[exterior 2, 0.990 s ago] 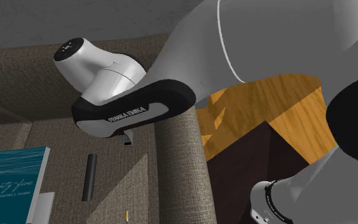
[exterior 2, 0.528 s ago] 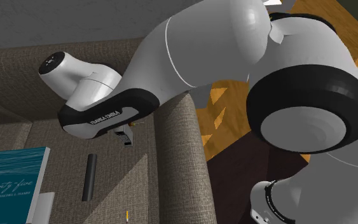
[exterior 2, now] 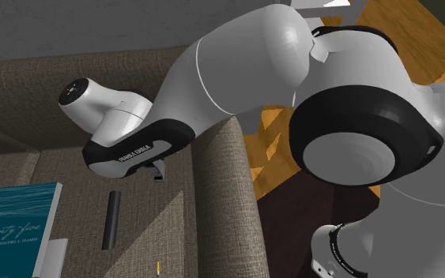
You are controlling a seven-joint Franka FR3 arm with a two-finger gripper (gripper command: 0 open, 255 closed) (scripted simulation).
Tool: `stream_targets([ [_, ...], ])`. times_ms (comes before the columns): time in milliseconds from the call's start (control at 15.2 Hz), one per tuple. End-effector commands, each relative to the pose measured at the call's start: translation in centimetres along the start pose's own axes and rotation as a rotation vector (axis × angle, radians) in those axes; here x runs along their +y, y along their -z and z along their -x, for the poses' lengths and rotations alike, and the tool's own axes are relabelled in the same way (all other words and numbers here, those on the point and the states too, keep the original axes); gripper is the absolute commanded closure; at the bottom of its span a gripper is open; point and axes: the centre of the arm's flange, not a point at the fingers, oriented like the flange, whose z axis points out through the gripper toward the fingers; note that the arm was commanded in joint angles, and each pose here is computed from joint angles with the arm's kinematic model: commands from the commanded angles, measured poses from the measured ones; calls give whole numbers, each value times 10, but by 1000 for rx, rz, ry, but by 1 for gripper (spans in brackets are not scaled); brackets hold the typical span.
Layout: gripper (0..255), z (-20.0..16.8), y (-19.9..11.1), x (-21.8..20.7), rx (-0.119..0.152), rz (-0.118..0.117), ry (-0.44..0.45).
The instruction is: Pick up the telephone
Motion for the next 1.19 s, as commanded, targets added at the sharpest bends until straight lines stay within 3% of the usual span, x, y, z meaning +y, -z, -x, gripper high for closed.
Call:
stream_targets([
  [0, 255, 0, -1, 0, 0, 0, 0],
  [594, 255, 0, -1, 0, 0, 0, 0],
  [1122, 255, 2, 41, 6, 0, 0, 0],
])
